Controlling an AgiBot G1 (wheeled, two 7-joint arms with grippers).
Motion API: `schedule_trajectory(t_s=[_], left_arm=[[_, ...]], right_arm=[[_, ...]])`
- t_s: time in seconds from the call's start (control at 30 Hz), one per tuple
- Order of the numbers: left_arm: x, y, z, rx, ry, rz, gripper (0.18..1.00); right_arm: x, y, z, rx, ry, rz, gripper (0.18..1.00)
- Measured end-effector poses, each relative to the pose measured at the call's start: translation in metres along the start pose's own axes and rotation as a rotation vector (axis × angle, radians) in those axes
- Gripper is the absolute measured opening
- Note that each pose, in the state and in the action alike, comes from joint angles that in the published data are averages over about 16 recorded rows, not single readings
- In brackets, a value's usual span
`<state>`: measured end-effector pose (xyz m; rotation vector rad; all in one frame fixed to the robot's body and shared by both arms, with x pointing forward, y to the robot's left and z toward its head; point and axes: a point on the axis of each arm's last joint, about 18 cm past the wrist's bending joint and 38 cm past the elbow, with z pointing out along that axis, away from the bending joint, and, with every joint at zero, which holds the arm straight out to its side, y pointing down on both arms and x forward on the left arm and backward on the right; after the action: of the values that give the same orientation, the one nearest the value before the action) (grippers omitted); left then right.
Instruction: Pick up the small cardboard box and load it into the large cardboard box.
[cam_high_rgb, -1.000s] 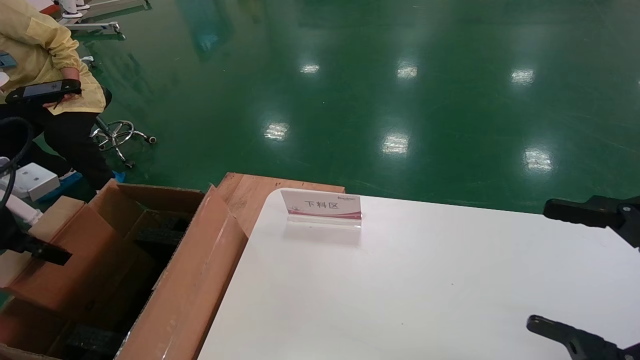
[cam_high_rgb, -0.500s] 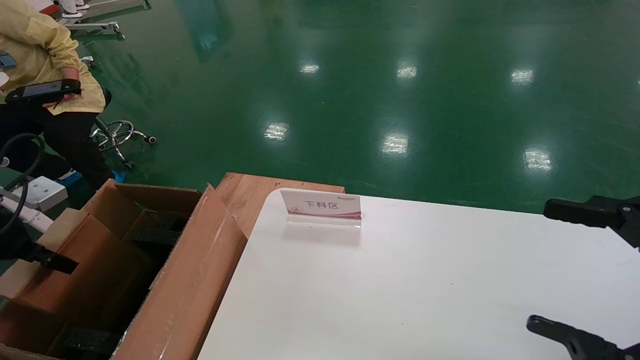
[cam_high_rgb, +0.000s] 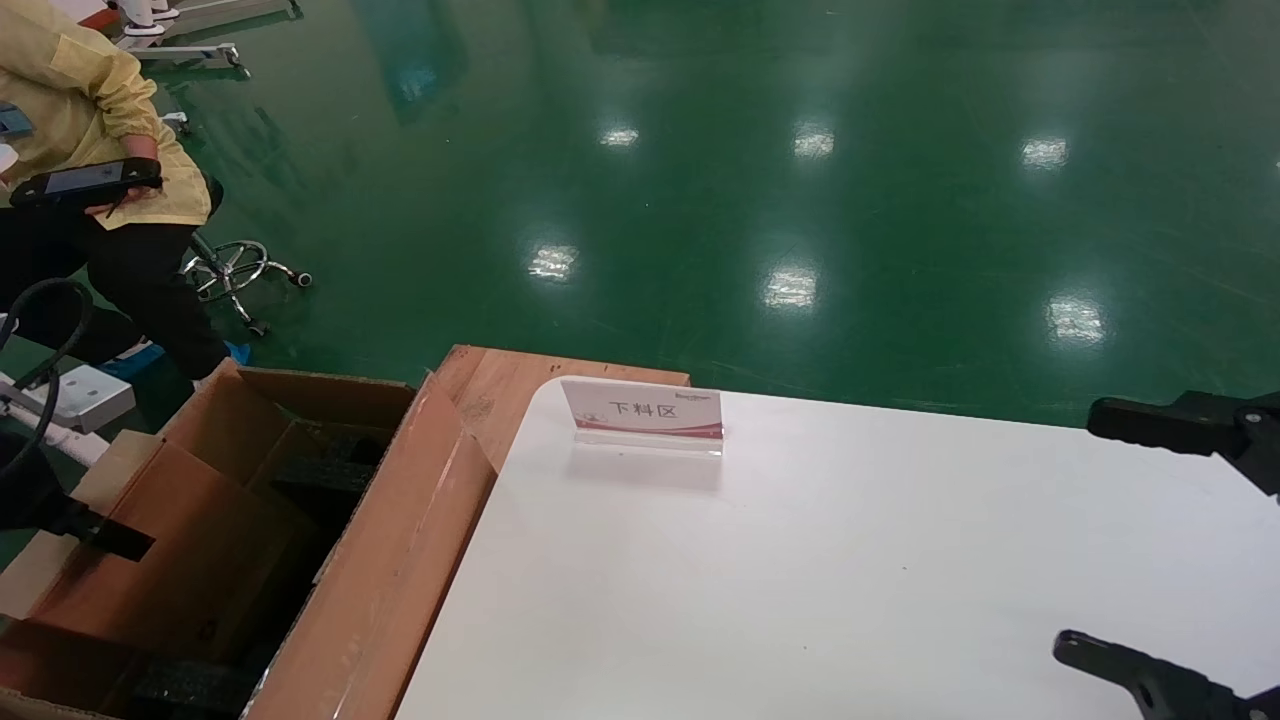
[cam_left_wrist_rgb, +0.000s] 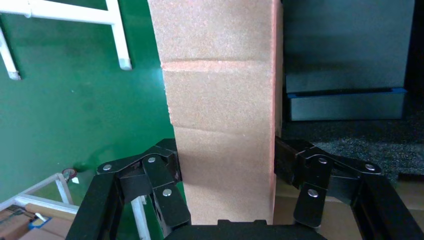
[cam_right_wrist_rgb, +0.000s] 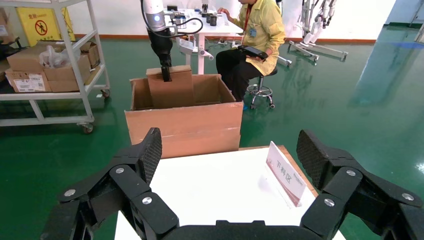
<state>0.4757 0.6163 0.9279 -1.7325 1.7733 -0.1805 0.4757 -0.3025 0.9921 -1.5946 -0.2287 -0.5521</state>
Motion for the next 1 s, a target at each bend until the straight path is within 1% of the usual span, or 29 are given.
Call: schedule_trajectory(t_s=[0.23, 0.47, 0.63, 0.8, 1.0], left_arm=[[0.000, 0.000, -0.001, 0.002, -0.002, 0.004, 0.367], [0.000, 0.000, -0.001, 0.005, -0.003, 0.006, 0.481], [-0.001, -0.003, -0.004, 0.019, -0.008, 0.013, 0.595], [-0.006, -0.019, -0.024, 0.064, -0.049, 0.082, 0.714], [-0.009, -0.053, -0.065, 0.164, -0.128, 0.215, 0.843]], right_arm=[[0.000, 0.000, 0.000, 0.000, 0.000, 0.000, 1.001], [0.000, 0.000, 0.000, 0.000, 0.000, 0.000, 1.001], [0.000, 0.000, 0.000, 0.000, 0.000, 0.000, 1.001], [0.000, 0.000, 0.000, 0.000, 0.000, 0.000, 1.001], [0.000, 0.000, 0.000, 0.000, 0.000, 0.000, 1.001]])
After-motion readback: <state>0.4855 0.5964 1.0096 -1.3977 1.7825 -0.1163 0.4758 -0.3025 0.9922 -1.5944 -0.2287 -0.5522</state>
